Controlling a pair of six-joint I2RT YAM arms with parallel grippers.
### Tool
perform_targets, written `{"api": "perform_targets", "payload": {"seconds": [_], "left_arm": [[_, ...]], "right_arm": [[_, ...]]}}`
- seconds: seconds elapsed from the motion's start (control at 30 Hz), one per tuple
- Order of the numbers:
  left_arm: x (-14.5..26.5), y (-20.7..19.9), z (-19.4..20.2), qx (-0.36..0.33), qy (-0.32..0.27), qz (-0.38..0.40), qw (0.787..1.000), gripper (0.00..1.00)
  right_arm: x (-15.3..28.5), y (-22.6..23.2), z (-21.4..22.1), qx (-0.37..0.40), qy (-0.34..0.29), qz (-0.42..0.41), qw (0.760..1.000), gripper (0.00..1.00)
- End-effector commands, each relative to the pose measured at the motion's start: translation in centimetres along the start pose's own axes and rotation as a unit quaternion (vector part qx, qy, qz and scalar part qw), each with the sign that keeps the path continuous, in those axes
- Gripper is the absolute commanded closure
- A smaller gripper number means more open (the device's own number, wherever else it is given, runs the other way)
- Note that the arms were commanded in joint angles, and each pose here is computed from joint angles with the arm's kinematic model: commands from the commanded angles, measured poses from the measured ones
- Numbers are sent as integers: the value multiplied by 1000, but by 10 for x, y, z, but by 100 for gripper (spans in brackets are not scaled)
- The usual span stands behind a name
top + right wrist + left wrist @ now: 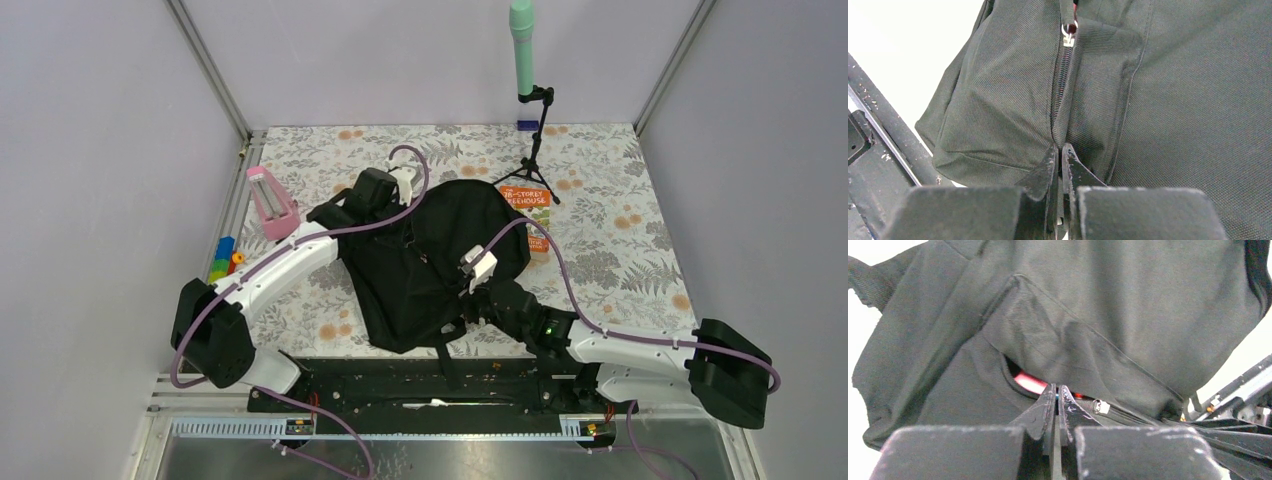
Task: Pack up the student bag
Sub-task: Zip the student bag at the center of the board.
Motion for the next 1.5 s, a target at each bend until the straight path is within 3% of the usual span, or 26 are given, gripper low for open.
{"api": "perform_targets", "payload": {"seconds": [0.0,0.4,0.7,0.8,0.87,1.0,1.27,1.47], "left_arm": [[8,18,-43,0,-101,-73,992,100],[5,49,-54,37,-119,-106,987,100],[-2,43,-50,23,-104,-17,994,100],[-4,39,-47,17,-95,17,995,100],[-4,38,-46,15,-90,27,995,100],[-3,36,-44,16,-86,35,996,100],[-1,34,-44,17,-83,42,995,100],[3,33,-45,17,-88,39,995,100]], "right_arm": [[9,1,7,-1,15,-6,1000,100],[18,-3,3,-25,-8,20,999,100],[24,-1,-14,-41,-27,10,999,100],[25,2,-33,-42,-31,20,998,76],[25,3,-46,-38,-33,25,998,55],[18,8,-72,-9,-9,38,999,33],[-28,8,-87,11,96,31,995,24],[-60,6,-79,40,139,49,988,34]]}}
Point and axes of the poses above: each gripper's point midway between its finger pads, its own x axis back along the fingers, its own y axis along the line the jaws close on, z = x × y, the point moved 10 cm from there along x, back along the fingers
